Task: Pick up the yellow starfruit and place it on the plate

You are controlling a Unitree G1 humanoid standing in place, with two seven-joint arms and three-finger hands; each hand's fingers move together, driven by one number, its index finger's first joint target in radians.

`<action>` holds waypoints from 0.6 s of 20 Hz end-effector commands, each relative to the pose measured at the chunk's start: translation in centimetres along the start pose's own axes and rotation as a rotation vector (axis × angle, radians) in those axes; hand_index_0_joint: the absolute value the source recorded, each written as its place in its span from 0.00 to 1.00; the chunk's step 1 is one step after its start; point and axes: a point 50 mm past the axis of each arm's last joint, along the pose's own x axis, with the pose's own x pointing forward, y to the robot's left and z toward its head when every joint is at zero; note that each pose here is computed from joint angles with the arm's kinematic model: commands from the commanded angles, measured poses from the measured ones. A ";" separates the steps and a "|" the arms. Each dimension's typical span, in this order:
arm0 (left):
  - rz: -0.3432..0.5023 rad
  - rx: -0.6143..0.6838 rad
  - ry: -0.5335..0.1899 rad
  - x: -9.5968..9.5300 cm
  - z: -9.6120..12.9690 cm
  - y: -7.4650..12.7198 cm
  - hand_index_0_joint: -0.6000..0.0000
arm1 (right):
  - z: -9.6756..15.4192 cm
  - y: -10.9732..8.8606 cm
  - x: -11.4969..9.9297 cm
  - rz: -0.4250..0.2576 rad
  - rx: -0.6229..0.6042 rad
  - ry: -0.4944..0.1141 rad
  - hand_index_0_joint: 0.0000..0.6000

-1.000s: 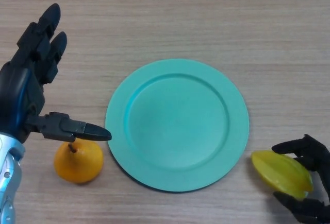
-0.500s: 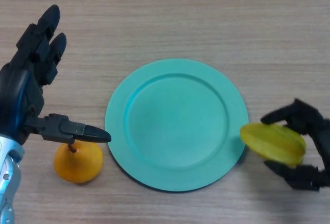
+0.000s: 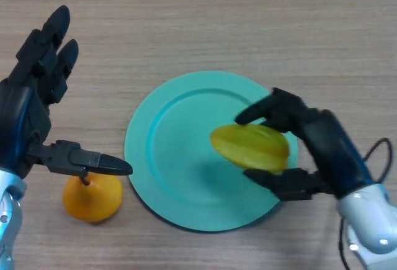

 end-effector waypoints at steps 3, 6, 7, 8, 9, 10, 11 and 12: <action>0.073 0.101 -0.215 -0.5 3.7 2.5 1.00 | 1.7 0.7 1.0 -0.044 0.106 -0.154 1.00; 0.078 0.105 -0.214 -0.6 3.6 2.6 1.00 | 0.8 1.8 1.7 -0.036 0.083 -0.111 1.00; 0.079 0.105 -0.214 -0.6 3.7 2.7 1.00 | 0.6 1.9 1.9 -0.049 0.073 -0.095 1.00; 0.083 0.110 -0.216 -0.6 3.7 2.7 1.00 | 0.0 1.8 2.3 -0.060 -0.031 -0.060 1.00; 0.082 0.109 -0.216 -0.6 3.7 2.8 1.00 | -0.1 1.8 2.5 -0.064 -0.042 -0.050 1.00; 0.083 0.111 -0.215 -0.6 3.7 2.8 1.00 | -0.1 1.7 2.5 -0.066 -0.038 -0.048 0.75; 0.084 0.113 -0.216 -0.6 3.7 2.8 1.00 | -0.1 1.6 2.6 -0.067 -0.032 -0.044 0.58; 0.087 0.119 -0.220 -0.5 3.8 2.8 1.00 | 0.2 1.2 2.8 -0.068 -0.017 -0.040 0.33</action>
